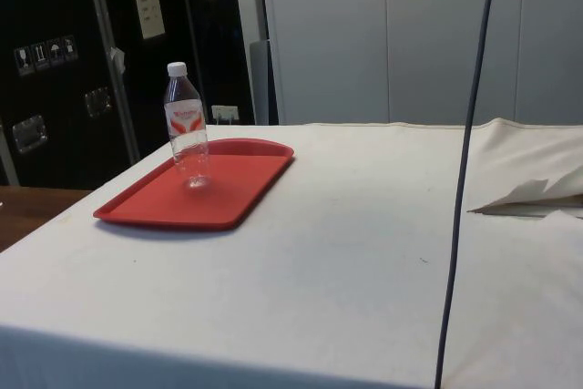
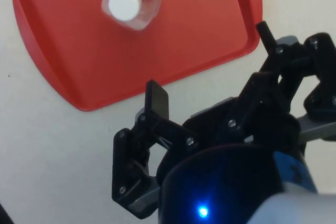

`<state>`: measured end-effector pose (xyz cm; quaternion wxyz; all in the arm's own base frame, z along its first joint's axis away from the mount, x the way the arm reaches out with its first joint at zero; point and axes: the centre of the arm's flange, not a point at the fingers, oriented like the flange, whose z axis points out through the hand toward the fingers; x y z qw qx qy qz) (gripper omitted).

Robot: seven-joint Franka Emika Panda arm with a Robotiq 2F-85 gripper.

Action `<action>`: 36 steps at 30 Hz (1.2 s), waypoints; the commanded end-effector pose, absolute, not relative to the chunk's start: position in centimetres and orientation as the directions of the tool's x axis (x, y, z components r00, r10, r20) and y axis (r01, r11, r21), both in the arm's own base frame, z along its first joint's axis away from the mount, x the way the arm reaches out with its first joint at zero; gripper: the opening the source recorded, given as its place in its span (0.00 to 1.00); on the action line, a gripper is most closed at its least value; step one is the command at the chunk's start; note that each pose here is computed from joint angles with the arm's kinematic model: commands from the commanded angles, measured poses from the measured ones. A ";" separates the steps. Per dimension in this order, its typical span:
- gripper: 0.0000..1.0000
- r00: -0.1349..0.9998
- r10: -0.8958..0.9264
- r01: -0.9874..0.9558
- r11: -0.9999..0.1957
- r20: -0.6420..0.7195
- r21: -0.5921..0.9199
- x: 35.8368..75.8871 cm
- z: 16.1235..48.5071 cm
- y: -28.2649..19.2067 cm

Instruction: Place the bottle upright on the tray.

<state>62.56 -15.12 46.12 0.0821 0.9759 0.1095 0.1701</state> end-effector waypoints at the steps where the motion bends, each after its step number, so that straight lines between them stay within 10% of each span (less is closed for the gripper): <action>1: 1.00 0.923 0.232 0.175 -0.964 0.306 0.201 62.5 46.3 -15.0; 36: 1.00 0.947 0.098 0.061 -0.990 0.306 0.128 63.1 47.7 -11.5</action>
